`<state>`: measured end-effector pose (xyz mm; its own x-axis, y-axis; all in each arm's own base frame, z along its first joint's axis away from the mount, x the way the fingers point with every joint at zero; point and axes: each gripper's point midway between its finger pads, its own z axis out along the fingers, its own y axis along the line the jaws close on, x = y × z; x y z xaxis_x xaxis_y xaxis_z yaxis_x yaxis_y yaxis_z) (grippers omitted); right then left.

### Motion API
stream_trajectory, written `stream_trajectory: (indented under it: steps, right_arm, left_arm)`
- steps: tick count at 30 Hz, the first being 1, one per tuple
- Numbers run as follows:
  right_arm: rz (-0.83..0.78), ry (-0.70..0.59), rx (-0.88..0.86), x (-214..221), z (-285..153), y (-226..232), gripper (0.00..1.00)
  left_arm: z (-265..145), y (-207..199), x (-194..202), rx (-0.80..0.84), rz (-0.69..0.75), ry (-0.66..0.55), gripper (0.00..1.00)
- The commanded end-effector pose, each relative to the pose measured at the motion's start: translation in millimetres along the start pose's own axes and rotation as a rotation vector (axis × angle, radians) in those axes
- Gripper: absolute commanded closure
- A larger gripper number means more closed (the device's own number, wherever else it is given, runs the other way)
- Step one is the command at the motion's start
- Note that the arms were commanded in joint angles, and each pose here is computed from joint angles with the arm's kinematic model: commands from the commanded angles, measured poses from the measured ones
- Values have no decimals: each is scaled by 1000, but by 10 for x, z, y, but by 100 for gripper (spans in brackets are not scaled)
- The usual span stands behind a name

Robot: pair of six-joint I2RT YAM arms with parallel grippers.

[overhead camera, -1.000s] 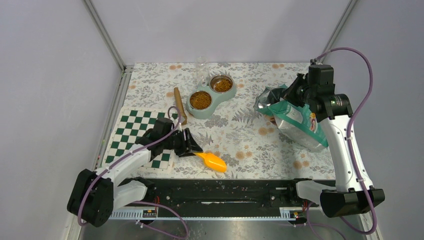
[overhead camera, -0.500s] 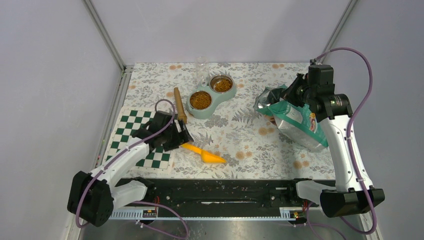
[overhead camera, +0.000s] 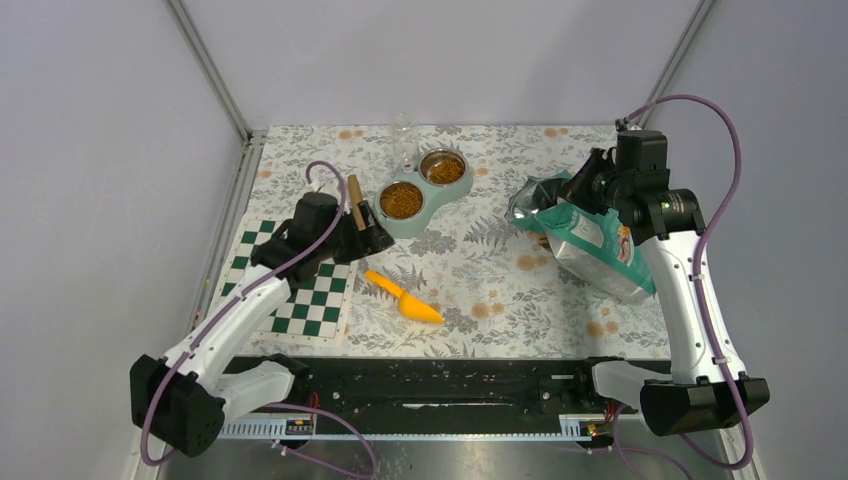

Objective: Serve the pet food

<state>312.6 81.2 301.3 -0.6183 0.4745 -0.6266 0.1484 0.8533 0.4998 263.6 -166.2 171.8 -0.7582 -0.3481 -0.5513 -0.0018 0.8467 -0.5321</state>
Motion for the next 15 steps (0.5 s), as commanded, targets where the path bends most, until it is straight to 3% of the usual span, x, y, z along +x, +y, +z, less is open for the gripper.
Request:
stream_trajectory:
  steps: [1, 7, 11, 15]
  right_arm:
    - [-106, -137, -330, -291, -379, 660, 100]
    - [-193, -147, -534, -238, -654, 981, 100]
    - [-244, -152, -620, -206, -825, 1119, 100]
    - [-288, -141, -660, -137, -901, 1175, 100]
  left_arm:
    - [-130, -1176, -469, 433, 182, -106, 24]
    - [81, -2171, -490, 629, 365, -119, 25]
    - [214, -2642, -509, 746, 354, -95, 24]
    - [321, -2850, -487, 798, 328, -18, 25]
